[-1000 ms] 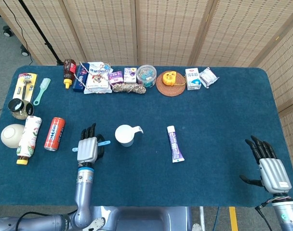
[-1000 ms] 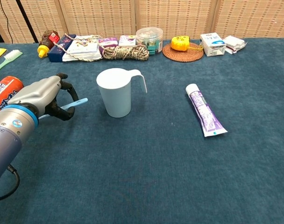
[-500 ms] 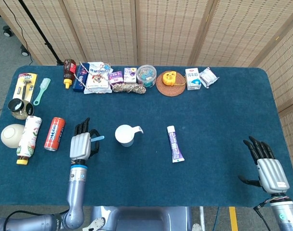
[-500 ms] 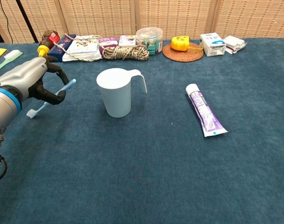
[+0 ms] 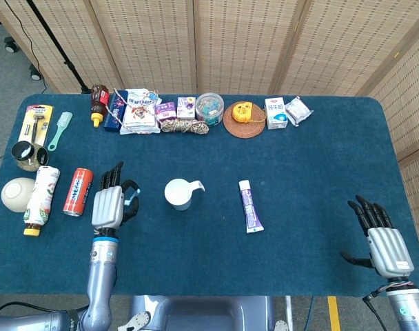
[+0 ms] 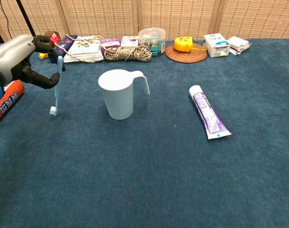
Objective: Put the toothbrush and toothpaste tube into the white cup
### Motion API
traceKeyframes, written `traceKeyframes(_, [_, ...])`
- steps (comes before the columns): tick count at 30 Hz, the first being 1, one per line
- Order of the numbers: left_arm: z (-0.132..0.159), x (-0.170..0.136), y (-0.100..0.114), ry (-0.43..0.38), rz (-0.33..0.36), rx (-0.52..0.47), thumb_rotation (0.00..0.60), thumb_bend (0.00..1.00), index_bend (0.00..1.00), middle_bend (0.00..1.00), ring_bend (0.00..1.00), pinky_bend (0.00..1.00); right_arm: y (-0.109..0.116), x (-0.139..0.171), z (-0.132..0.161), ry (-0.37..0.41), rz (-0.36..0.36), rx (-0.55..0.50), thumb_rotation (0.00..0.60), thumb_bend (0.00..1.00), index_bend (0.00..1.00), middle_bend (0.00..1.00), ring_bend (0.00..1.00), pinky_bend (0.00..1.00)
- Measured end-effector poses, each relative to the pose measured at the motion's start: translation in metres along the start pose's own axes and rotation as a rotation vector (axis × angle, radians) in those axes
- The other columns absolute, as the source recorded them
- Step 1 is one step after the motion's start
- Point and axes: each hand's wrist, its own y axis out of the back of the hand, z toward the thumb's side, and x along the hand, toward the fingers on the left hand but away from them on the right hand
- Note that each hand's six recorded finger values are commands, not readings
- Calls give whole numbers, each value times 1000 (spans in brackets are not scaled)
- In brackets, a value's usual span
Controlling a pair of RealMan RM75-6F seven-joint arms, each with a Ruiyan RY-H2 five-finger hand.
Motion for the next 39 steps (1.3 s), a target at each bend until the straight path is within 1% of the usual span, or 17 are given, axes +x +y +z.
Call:
traceKeyframes(7, [7, -4, 17, -19, 16, -23, 600, 473, 635, 0, 0, 0, 1, 1, 0, 1, -2, -4, 600, 0, 0, 0, 0, 0])
traceKeyframes(15, [21, -11, 46, -55, 57, -60, 600, 473, 635, 0, 0, 0, 1, 0, 0, 2, -1, -5, 600, 0, 0, 0, 0, 0])
traceKeyframes(18, [29, -13, 57, -76, 70, -88, 600, 473, 635, 0, 0, 0, 1, 1, 1, 5, -1, -6, 600, 0, 0, 0, 0, 0])
traceKeyframes(21, [43, -14, 68, -118, 88, -152, 600, 473, 635, 0, 0, 0, 2, 2, 1, 5, -4, -7, 600, 0, 0, 0, 0, 0])
traceKeyframes(25, [65, -10, 76, -189, 95, -279, 600, 473, 635, 0, 0, 0, 2, 1, 0, 1, -5, -8, 600, 0, 0, 0, 0, 0])
traceKeyframes(27, [80, -8, 76, -228, 83, -330, 600, 473, 635, 0, 0, 0, 3, 1, -1, -2, -5, -8, 600, 0, 0, 0, 0, 0])
traceKeyframes(30, [96, -7, 71, -260, 58, -379, 600, 473, 635, 0, 0, 0, 3, 0, -3, -7, -6, -9, 600, 0, 0, 0, 0, 0])
traceKeyframes(35, [107, -7, 61, -273, 20, -395, 600, 473, 635, 0, 0, 0, 3, -1, -5, -13, -6, -11, 600, 0, 0, 0, 0, 0])
traceKeyframes(39, [111, -8, 54, -273, 5, -384, 600, 473, 635, 0, 0, 0, 4, -2, -6, -17, -7, -13, 600, 0, 0, 0, 0, 0])
